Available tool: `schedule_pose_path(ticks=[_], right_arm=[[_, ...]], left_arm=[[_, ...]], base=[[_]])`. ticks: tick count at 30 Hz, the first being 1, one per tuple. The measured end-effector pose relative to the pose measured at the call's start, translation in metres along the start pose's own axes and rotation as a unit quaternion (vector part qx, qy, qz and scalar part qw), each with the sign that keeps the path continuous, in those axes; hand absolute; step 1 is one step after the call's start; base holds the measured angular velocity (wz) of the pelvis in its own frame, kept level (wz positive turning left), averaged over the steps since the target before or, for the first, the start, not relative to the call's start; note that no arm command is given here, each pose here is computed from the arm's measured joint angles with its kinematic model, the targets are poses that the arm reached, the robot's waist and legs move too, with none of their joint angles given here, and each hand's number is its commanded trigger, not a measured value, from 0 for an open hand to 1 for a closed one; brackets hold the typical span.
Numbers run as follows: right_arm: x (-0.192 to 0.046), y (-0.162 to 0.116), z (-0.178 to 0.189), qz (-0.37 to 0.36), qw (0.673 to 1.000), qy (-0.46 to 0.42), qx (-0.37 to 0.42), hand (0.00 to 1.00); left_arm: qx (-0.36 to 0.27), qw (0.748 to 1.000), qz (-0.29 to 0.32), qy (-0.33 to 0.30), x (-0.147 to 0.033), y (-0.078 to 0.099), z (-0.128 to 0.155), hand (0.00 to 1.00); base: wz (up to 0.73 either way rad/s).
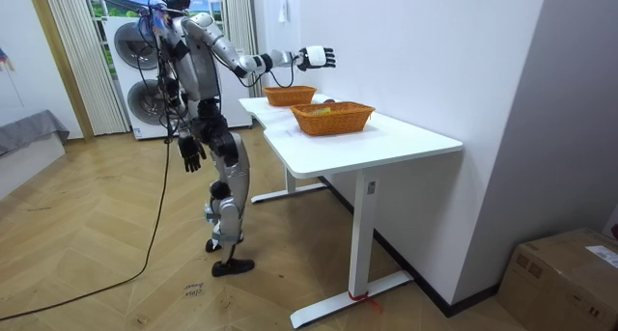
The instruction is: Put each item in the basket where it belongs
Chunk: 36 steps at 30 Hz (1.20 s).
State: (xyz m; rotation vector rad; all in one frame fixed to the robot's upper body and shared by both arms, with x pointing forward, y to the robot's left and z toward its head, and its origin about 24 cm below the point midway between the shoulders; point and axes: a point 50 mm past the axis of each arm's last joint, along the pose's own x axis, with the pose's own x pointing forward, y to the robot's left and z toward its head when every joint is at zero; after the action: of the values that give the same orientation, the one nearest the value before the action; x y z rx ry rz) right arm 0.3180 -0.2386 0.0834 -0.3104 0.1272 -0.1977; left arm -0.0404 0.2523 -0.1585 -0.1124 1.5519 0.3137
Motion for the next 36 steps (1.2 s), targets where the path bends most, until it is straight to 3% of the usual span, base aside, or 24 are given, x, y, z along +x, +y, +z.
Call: schedule_pose_path(ticks=[9,20,36], right_arm=[[0.0,-0.006,-0.031,-0.011,0.998,0.065,-0.004,0.0],[0.011,-0.012,-0.043,-0.025,0.995,0.101,-0.003,0.0],[0.038,-0.017,-0.012,-0.033,0.997,0.077,-0.007,0.0]], left_arm=[[0.002,1.0,-0.004,0.003,-0.001,0.0,-0.006,0.0],[0.008,1.0,-0.009,-0.02,0.0,-0.006,0.012,0.0],[0.027,0.997,-0.024,-0.068,0.002,-0.023,0.044,0.0]], base=[[0.03],[0.01],[0.0]])
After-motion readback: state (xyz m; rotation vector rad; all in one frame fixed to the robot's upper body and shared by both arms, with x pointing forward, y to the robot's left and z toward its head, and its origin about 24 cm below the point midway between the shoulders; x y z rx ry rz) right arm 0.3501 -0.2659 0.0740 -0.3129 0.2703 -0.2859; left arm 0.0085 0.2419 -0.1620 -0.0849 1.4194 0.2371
